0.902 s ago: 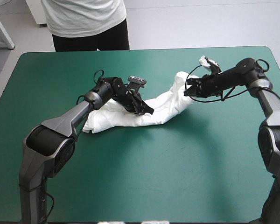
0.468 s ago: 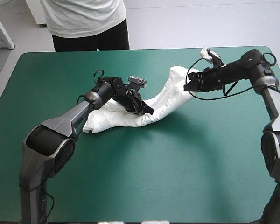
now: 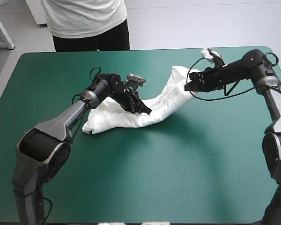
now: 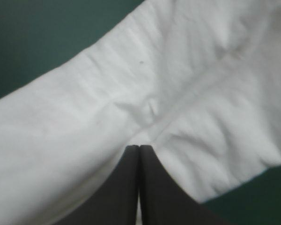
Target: Fold the cloth
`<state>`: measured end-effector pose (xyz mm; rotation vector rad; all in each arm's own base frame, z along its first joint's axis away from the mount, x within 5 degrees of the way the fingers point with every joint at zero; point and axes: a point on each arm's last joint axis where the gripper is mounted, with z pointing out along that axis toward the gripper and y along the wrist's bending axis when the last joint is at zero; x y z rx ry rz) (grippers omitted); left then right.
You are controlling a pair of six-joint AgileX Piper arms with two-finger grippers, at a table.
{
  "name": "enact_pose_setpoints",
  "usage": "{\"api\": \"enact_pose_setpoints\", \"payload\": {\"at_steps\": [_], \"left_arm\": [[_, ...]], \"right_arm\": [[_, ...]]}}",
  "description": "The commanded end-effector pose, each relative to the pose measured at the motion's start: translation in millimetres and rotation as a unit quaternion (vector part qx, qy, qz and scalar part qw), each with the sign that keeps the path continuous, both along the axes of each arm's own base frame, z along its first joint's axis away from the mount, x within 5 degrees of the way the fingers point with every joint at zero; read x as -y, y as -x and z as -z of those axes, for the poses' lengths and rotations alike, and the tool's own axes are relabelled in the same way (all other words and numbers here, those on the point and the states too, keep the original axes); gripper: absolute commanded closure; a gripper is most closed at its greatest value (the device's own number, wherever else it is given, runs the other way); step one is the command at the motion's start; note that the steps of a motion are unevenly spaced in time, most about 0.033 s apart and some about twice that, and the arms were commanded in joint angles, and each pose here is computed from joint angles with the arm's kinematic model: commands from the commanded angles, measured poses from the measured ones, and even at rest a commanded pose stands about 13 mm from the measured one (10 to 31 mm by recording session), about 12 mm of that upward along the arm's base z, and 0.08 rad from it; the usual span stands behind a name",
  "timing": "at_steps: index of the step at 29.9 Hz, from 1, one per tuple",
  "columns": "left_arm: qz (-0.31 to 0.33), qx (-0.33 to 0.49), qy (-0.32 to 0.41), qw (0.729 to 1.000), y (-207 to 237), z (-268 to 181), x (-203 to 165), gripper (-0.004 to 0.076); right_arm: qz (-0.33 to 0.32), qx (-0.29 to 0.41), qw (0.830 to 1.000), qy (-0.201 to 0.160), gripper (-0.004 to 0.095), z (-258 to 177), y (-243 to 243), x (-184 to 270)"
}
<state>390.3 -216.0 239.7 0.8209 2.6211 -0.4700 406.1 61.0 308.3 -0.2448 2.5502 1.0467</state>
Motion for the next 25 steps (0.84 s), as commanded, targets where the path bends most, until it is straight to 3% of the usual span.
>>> {"api": "enact_pose_setpoints", "payload": {"at_steps": [1, 11, 18, 25], "left_arm": [[-0.008, 0.084, 0.015, 0.996, 16, -81, -11, 0.0734], [-0.061, 0.205, -0.053, 0.975, 82, -208, -69, 0.0734], [-0.099, 0.306, -0.009, 0.947, 164, -282, -114, 0.0734], [-0.124, 0.363, 0.027, 0.923, 227, -316, -146, 0.0734]], "right_arm": [[0.003, 0.053, 0.997, -0.057, 0.0925, -44, 11, -7], [-0.045, 0.096, 0.991, -0.076, 0.0925, -69, 18, -64], [-0.07, 0.137, 0.984, -0.089, 0.0925, -69, 31, -133], [-0.115, 0.127, 0.98, -0.101, 0.0879, -43, 43, -197]]}}
